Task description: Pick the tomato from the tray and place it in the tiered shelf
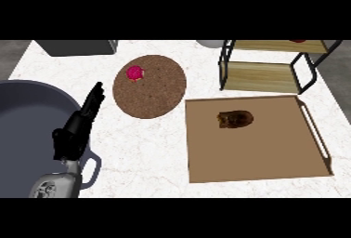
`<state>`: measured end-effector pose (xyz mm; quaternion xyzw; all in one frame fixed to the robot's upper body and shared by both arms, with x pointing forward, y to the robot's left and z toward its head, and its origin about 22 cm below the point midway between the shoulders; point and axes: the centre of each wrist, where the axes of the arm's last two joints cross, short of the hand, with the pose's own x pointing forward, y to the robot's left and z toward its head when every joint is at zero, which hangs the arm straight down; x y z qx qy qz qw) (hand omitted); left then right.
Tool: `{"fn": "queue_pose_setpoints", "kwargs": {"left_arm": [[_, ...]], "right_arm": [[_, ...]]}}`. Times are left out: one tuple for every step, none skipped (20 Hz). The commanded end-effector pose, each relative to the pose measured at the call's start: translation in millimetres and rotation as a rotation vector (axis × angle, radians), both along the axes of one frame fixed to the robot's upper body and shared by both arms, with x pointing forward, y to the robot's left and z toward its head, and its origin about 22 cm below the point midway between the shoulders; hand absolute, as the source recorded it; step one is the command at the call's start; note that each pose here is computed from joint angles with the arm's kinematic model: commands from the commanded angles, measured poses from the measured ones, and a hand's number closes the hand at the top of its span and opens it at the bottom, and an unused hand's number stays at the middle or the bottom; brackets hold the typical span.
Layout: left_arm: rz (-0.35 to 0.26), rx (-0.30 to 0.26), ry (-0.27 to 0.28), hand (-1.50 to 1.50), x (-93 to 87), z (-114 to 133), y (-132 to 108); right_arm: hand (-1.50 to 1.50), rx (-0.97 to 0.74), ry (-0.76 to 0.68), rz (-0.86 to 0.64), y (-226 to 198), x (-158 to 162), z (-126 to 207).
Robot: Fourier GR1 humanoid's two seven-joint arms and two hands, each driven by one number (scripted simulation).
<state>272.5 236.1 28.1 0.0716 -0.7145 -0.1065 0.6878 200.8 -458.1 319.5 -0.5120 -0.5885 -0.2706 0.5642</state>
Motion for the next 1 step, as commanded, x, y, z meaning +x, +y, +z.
{"fn": "queue_pose_setpoints", "kwargs": {"left_arm": [[0.018, -0.032, 0.046, 0.0, -6.1, -26.6, 0.1]], "right_arm": [[-1.5, -0.013, 0.026, 0.04, -13.3, -57.6, -9.6]]}}
